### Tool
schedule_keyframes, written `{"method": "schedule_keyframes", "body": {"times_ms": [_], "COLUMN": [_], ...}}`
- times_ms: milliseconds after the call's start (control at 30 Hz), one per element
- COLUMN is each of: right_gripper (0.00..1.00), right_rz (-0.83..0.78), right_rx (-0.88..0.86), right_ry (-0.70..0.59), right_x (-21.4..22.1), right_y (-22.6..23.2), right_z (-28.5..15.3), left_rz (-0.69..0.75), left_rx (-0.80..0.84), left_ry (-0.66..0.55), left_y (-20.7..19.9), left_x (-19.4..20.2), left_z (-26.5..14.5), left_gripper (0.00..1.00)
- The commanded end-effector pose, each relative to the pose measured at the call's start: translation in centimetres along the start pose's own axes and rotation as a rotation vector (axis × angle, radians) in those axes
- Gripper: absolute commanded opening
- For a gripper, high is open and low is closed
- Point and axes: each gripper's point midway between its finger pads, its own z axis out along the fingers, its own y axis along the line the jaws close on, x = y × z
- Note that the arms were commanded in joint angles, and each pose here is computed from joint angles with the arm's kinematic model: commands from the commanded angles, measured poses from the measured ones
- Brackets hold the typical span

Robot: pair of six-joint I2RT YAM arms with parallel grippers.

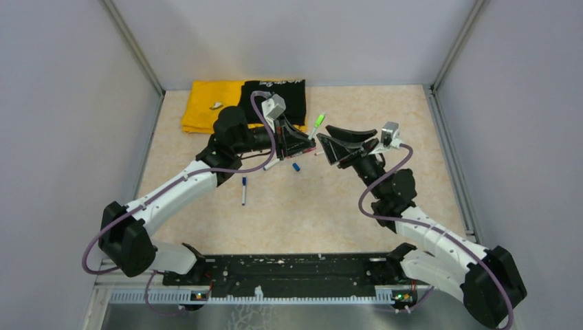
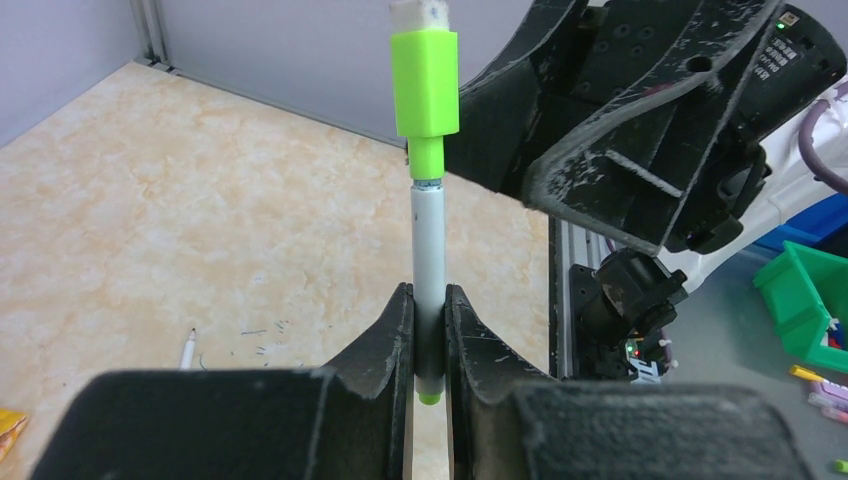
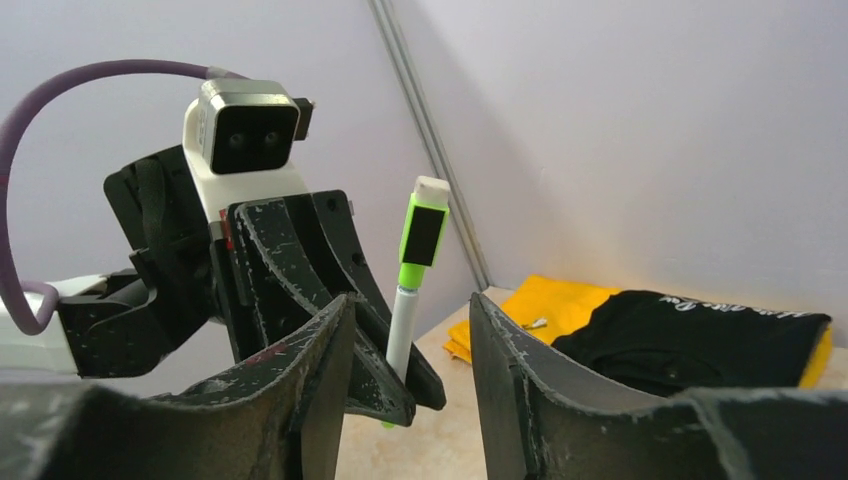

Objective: Insert the pens into the pen caps
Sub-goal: Insert the pen cap onto the pen, then press the pen cap onto the pen.

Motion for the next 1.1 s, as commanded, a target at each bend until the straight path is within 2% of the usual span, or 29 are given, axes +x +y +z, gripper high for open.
{"method": "schedule_keyframes", "body": {"times_ms": [0, 500, 633, 800, 933, 1067], "right_gripper": [0.47, 0.52, 0.58, 0.60, 0.60, 0.58], "right_rz": [-0.081, -0.154, -0.164, -0.114, -0.057, 0.038], "right_rx": [-0.001, 0.200, 0.302, 0.327, 0.325, 0.238], "right_ry": [0.008, 0.218, 0.261, 0.296, 0.380, 0.427], "right_x": [-2.6, -5.9, -8.0, -8.9, -7.5, -6.8], "right_y": [1.1, 0.4, -0.1, 0.4, 0.1, 0.7], "right_z": [0.0, 0.2, 0.8, 2.4, 4.3, 5.9], "left_rz": [0.070, 0.060, 0.056, 0.056, 0.053, 0.057], "left_rx": [0.014, 0.015, 0.021, 0.024, 0.033, 0.038], "left_ry": [-0.058, -0.049, -0.045, -0.044, -0.040, -0.040], "left_y": [-0.8, -0.7, -0.7, -0.7, -0.9, -1.0], "left_x": [-2.4, -2.2, -2.0, -2.0, -1.9, -1.9], "left_z": [-0.4, -0.2, -0.1, -0.1, 0.1, 0.1], "left_gripper": [0.00, 0.00, 0.00, 0.00, 0.00, 0.00]}}
